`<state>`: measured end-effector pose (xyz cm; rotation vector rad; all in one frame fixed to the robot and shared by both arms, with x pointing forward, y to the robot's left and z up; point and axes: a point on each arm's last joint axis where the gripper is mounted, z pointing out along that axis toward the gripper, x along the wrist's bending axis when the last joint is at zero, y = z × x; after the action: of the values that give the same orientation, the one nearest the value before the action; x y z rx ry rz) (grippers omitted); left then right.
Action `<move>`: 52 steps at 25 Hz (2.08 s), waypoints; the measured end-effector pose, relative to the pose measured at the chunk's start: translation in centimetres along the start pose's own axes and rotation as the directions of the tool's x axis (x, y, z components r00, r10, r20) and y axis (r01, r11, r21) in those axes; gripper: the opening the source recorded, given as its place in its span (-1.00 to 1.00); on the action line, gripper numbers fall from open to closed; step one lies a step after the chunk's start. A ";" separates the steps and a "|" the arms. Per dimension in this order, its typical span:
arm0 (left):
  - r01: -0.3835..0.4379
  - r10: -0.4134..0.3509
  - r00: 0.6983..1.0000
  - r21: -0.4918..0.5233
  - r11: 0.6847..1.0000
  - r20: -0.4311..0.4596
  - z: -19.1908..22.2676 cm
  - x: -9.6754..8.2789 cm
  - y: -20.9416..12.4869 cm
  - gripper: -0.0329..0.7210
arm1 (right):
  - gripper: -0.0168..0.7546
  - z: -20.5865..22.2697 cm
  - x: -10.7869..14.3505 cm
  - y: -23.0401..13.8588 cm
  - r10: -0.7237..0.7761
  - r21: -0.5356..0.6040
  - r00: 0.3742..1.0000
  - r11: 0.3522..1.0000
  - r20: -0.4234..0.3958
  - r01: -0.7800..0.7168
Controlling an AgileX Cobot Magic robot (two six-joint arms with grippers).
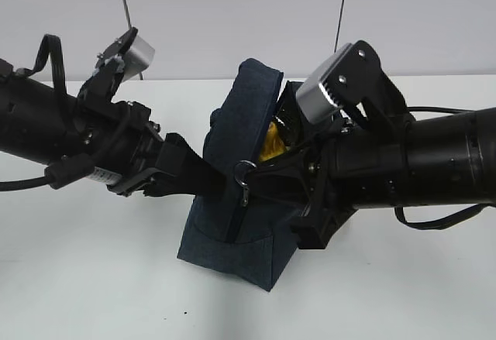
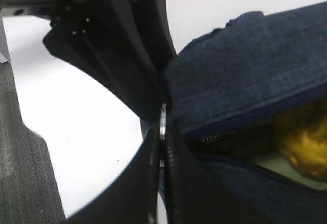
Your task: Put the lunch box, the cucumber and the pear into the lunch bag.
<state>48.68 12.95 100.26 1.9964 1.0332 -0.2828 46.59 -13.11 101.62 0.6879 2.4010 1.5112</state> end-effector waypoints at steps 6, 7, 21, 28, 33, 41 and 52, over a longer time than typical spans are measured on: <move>-0.005 0.005 1.000 0.008 1.000 0.005 0.0 -0.1 -0.1 -0.15 | -0.94 0.0 0.0 0.3 0.020 -0.030 1.000 0.999 0.006 -0.019; -0.006 0.006 1.000 0.009 1.000 0.006 0.1 -0.1 -0.1 -0.15 | -0.94 0.0 -0.1 0.4 0.023 -0.034 1.000 0.999 0.007 -0.022; -0.014 0.014 1.000 0.029 0.999 0.001 1.0 -0.3 -0.3 -0.73 | -0.94 -0.9 -0.7 2.9 -0.024 -0.097 0.997 0.995 0.076 0.032; -0.032 0.032 0.999 0.041 0.999 -0.007 1.0 -0.2 -0.4 -0.93 | -0.94 -1.0 -1.2 2.8 -0.038 -0.075 0.990 0.996 0.133 0.048; -0.029 0.031 0.999 0.071 0.997 -0.027 1.0 0.0 -0.7 -0.93 | -0.94 -1.1 -1.6 3.4 -0.048 -0.077 0.984 0.995 0.170 0.061; -0.021 0.026 0.999 0.097 0.995 -0.043 0.9 0.1 -0.9 -0.93 | -0.94 -1.3 -2.4 4.2 -0.068 -0.067 0.966 0.994 0.251 0.087; -0.023 0.027 0.999 0.098 0.995 -0.043 1.0 0.1 -0.9 -0.94 | -0.94 -1.1 -3.8 5.1 -0.070 -0.076 0.955 0.992 0.288 0.096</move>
<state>48.23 12.53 99.11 2.1098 1.0389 -0.2819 50.83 -14.01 106.45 0.7209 2.1089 1.3724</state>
